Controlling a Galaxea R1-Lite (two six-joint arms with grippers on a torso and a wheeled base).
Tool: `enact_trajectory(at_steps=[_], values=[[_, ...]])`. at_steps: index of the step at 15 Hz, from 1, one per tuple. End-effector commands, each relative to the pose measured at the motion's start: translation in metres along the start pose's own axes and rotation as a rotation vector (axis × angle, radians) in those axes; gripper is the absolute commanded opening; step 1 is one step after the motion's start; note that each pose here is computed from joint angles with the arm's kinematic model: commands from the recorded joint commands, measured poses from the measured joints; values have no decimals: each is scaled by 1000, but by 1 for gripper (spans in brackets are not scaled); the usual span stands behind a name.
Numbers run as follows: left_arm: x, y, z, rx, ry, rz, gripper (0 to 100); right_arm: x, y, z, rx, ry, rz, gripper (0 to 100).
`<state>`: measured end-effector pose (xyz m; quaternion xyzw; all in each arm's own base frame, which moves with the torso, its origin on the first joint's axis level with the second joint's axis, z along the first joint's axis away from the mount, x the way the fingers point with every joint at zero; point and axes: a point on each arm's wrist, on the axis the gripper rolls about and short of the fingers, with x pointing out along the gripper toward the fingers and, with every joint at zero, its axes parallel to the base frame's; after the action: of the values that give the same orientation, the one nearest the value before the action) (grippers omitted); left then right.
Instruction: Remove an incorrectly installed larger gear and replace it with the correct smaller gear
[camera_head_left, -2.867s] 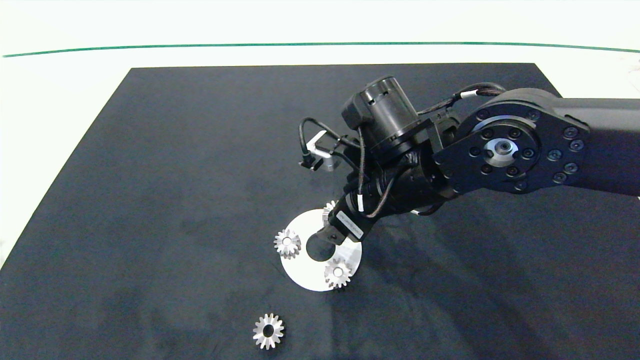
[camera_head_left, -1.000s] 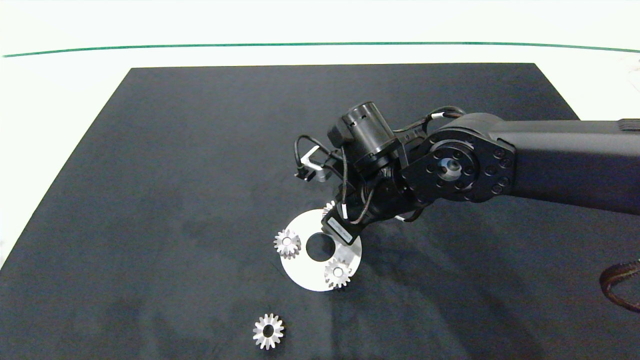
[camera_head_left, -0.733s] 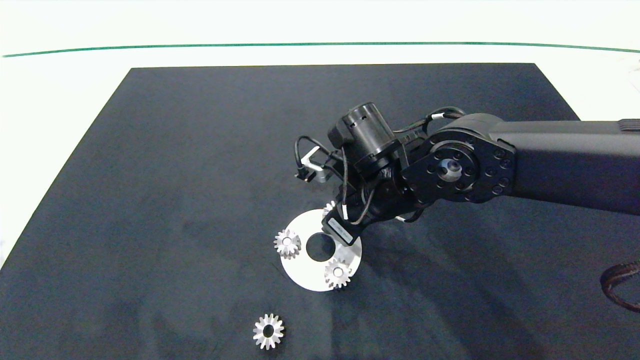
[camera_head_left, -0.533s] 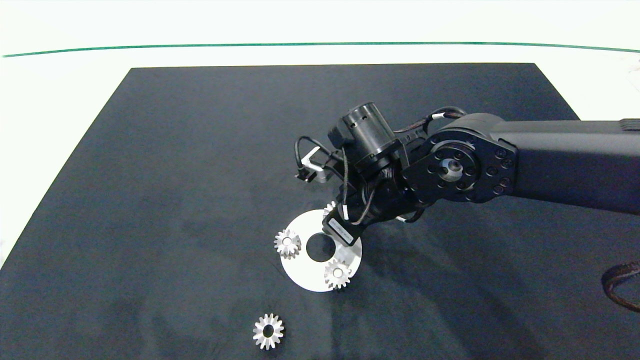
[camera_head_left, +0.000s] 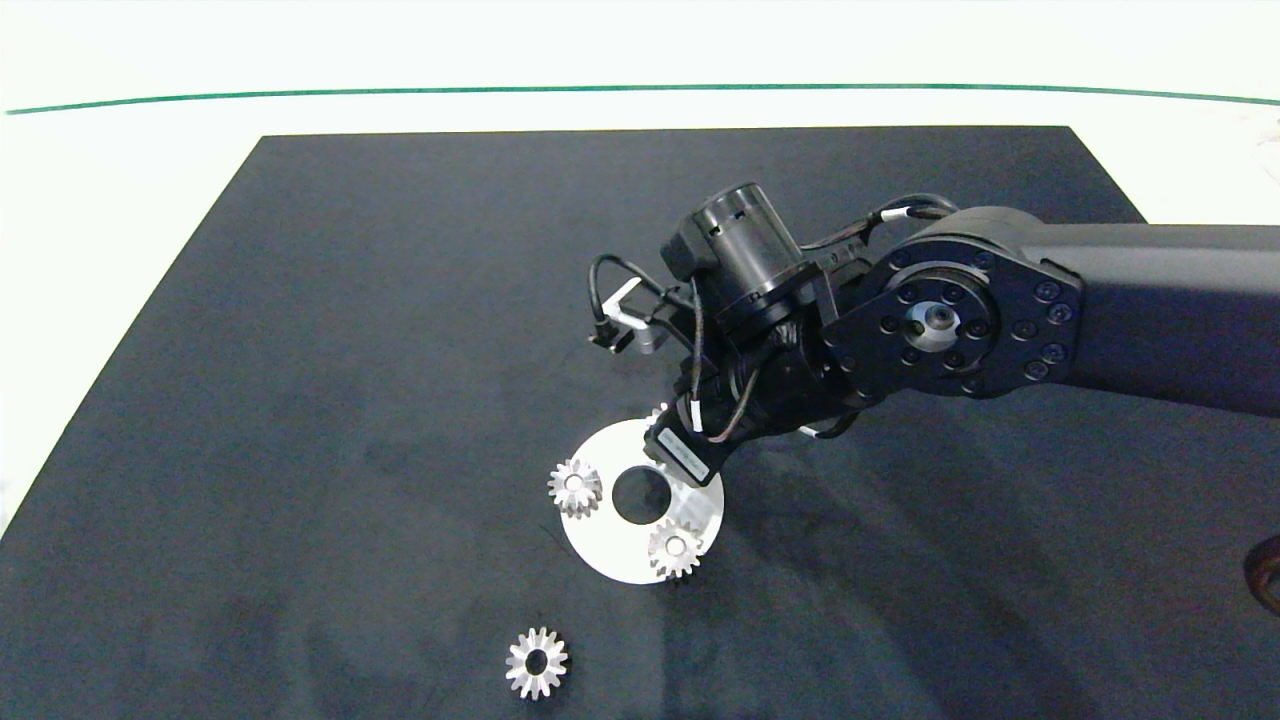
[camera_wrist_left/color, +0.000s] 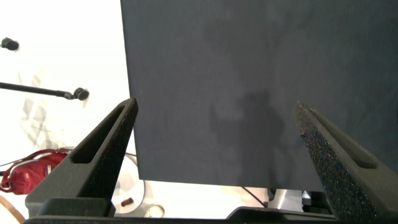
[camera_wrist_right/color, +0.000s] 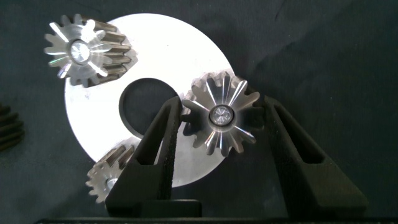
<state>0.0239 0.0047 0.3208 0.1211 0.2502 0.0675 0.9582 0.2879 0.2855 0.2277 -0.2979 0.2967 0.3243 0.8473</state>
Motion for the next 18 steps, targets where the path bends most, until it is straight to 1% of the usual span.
enact_trajectory(at_steps=[1,9,13,16,18], values=[[0,0,-1,2,5,0,100,-4,2,0,-8,0,3,31],[0,0,-1,3,7,0,100,-3,2,-1,-8,2,1,31],[0,0,-1,3,7,0,100,1,3,-2,-10,23,-27,31],[0,0,-1,3,7,0,100,1,3,-2,12,20,-31,31],[0,0,-1,3,7,0,100,1,3,-2,12,24,-40,31]])
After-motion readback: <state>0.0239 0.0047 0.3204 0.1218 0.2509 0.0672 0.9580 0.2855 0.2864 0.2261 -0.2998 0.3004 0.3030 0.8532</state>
